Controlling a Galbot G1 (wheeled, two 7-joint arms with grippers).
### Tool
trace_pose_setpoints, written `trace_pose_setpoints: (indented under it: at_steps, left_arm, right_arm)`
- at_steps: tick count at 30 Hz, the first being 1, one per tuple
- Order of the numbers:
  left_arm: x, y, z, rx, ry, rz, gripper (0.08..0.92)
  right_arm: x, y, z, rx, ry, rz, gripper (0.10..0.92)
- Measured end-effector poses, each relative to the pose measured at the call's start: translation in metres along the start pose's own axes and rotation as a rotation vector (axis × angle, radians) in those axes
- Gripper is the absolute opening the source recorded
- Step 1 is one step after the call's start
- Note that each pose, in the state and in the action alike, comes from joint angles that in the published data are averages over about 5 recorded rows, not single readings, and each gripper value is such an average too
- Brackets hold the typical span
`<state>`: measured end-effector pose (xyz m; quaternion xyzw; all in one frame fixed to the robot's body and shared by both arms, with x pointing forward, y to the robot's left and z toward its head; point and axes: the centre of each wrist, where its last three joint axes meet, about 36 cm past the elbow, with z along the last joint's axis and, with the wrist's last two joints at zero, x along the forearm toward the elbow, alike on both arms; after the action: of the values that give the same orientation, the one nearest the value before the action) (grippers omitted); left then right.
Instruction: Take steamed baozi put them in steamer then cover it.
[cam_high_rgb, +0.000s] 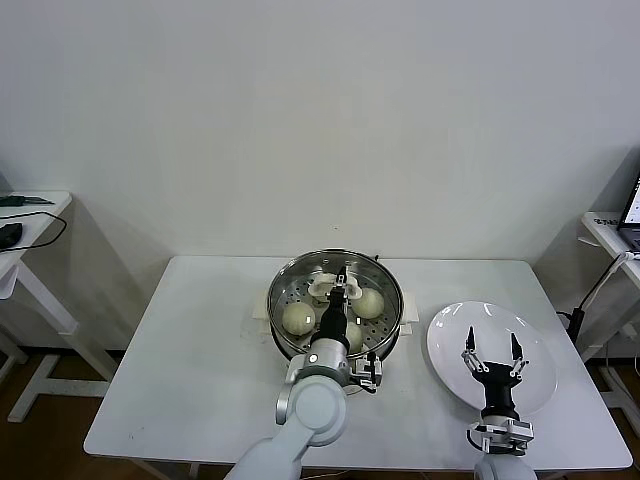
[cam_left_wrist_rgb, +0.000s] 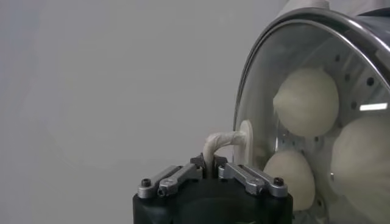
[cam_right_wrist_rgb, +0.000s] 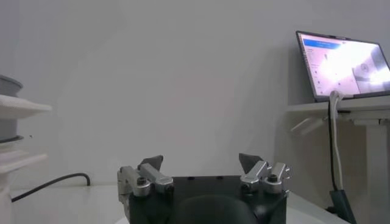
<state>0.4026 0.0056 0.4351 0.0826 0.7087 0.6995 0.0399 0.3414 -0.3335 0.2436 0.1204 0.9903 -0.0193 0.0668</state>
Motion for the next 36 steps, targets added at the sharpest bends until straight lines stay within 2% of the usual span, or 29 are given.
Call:
trace_pose_setpoints:
  at_steps: [4,18,21,27,33,36]
  left_arm:
    - [0.0,-0.001,0.001,0.004,0.001,0.001,0.235]
    - [0.008,0.004,0.002,0.021,0.003,-0.017,0.625]
    - [0.012,0.004,0.004,0.023,-0.001,-0.018,0.662]
    - [0.024,0.006,0.011,0.037,-0.004,-0.014,0.679]
    - [0.041,0.011,0.024,0.051,-0.009,-0.015,0.802]
    - [0.053,0.015,0.029,0.059,-0.019,-0.015,0.82]
  right_arm:
    - [0.001,0.0,0.0,-0.001,0.001,-0.002,0.823]
    - [0.001,0.002,-0.001,-0.005,-0.003,-0.011,0.823]
    - [0.0,0.002,-0.002,-0.005,-0.005,-0.012,0.823]
    - [-0.001,0.002,-0.002,-0.003,-0.003,-0.014,0.823]
    - [-0.002,0.001,-0.003,0.006,0.0,-0.025,0.823]
    - [-0.002,0.001,-0.004,0.011,0.004,-0.032,0.823]
